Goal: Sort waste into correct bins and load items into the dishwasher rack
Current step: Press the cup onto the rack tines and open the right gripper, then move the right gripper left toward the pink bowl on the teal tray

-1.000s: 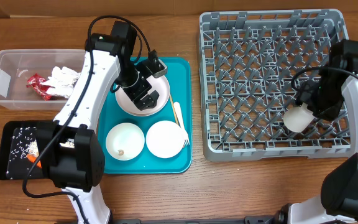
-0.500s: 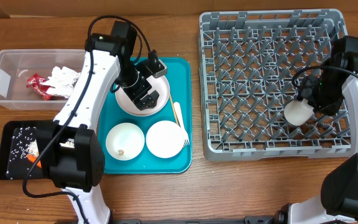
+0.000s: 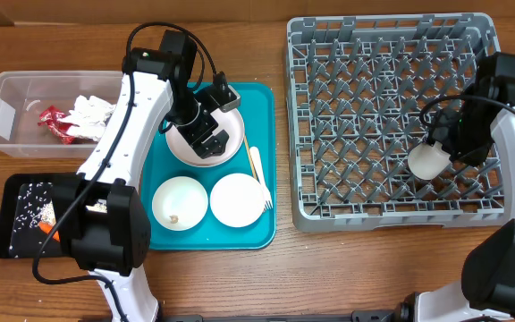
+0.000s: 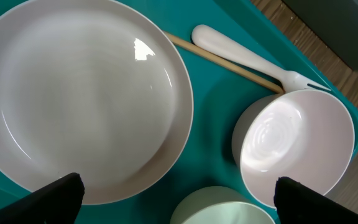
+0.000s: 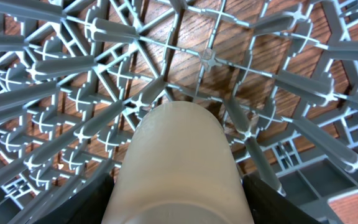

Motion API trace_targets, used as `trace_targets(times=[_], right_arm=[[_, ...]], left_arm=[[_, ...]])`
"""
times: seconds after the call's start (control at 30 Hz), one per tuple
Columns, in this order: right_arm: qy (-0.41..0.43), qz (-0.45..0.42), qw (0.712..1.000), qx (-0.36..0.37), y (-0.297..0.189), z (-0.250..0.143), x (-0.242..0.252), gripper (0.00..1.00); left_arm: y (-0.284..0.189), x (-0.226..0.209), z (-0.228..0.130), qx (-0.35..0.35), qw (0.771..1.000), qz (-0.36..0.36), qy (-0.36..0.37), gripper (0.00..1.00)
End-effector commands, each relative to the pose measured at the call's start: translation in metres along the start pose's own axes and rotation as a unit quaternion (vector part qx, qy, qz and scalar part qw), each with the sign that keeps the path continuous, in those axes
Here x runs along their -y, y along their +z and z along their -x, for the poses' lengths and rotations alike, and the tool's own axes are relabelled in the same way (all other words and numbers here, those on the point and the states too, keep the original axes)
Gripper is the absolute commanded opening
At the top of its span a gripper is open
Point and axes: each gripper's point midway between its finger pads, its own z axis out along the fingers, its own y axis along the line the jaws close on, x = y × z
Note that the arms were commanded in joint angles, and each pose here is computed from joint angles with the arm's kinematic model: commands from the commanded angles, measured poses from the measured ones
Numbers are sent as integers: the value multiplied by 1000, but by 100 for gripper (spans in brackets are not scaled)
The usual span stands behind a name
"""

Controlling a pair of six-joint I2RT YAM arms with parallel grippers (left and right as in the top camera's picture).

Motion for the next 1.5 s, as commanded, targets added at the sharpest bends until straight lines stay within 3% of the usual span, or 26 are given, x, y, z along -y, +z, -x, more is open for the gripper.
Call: trace_targets(times=[0.0, 0.2, 0.23, 0.27, 0.3, 0.53, 0.97, 1.23, 1.47], right_arm=[[-1, 3, 1000, 2, 5, 1, -1, 5], [-2, 3, 1000, 3, 5, 1, -1, 6], [-1, 3, 1000, 2, 5, 0, -1, 16], [-1, 2, 1000, -2, 5, -1, -1, 32], [-1, 2, 1000, -4, 5, -2, 0, 38], [-1, 1, 1000, -8, 5, -4, 0, 66], [-1, 0, 1000, -11, 5, -6, 1, 70], [-1, -1, 1000, -15, 5, -8, 1, 82], [-1, 3, 1000, -14, 4, -7, -1, 76]], left_arm=[[-3, -2, 2, 3, 1000, 4, 2, 100], [-3, -2, 2, 3, 1000, 5, 2, 100], [-3, -2, 2, 4, 1000, 5, 2, 100], [-3, -2, 2, 4, 1000, 5, 2, 100], [-3, -2, 2, 3, 1000, 5, 2, 100], [-3, -2, 2, 3, 1000, 4, 2, 100], [-3, -2, 2, 3, 1000, 5, 2, 100], [-3, -2, 2, 4, 1000, 5, 2, 100], [-3, -2, 2, 3, 1000, 5, 2, 100]])
